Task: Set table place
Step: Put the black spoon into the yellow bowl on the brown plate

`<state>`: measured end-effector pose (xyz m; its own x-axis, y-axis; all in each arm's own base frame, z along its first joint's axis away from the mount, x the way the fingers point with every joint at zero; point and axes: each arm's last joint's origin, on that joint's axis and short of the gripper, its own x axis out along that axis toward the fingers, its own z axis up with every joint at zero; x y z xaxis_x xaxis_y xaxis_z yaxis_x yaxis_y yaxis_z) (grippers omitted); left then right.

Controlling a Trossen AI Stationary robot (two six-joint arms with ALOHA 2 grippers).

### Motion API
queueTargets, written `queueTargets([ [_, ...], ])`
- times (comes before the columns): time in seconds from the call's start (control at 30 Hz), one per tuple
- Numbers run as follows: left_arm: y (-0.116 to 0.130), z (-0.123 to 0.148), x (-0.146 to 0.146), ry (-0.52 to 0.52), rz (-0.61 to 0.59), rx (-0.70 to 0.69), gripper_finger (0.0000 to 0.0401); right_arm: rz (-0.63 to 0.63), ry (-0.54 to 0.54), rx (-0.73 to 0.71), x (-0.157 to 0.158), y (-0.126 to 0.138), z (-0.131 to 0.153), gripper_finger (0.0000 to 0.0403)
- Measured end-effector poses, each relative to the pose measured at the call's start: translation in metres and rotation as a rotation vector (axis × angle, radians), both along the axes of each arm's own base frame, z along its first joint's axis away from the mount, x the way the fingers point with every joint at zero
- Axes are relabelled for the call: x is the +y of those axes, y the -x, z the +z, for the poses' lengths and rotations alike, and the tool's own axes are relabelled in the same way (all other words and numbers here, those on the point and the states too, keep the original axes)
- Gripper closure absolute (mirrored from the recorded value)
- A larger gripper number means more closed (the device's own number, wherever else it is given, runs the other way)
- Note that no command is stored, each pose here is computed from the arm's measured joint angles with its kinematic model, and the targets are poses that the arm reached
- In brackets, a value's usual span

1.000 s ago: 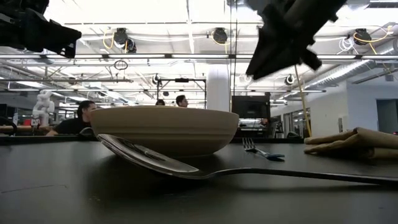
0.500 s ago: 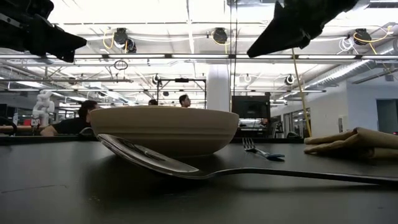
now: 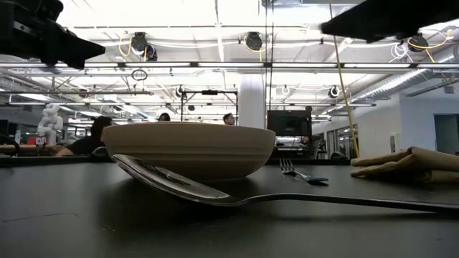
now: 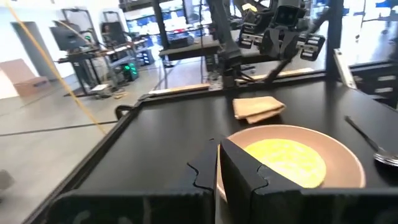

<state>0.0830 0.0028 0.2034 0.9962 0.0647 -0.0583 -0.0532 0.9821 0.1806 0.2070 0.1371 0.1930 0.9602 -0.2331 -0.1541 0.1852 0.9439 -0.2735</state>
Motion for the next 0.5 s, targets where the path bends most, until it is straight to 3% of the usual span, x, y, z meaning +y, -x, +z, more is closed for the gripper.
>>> queueTargets([
  [0.13,0.000,0.001,0.001,-0.017,0.038,-0.011,0.0375,0.092,-0.073,-0.052,-0.023,0.033,0.005,0.0402],
  [0.23,0.000,0.004,0.001,-0.028,0.039,-0.037,0.0375,0.192,-0.047,-0.102,-0.039,0.053,0.010,0.0403],
  [0.4,0.000,0.008,0.001,-0.029,0.039,-0.081,0.0375,0.208,-0.001,-0.224,-0.064,0.085,0.011,0.0403],
  [0.5,0.000,0.007,0.001,-0.022,0.039,-0.075,0.0375,0.190,0.017,-0.227,-0.074,0.097,0.004,0.0403],
])
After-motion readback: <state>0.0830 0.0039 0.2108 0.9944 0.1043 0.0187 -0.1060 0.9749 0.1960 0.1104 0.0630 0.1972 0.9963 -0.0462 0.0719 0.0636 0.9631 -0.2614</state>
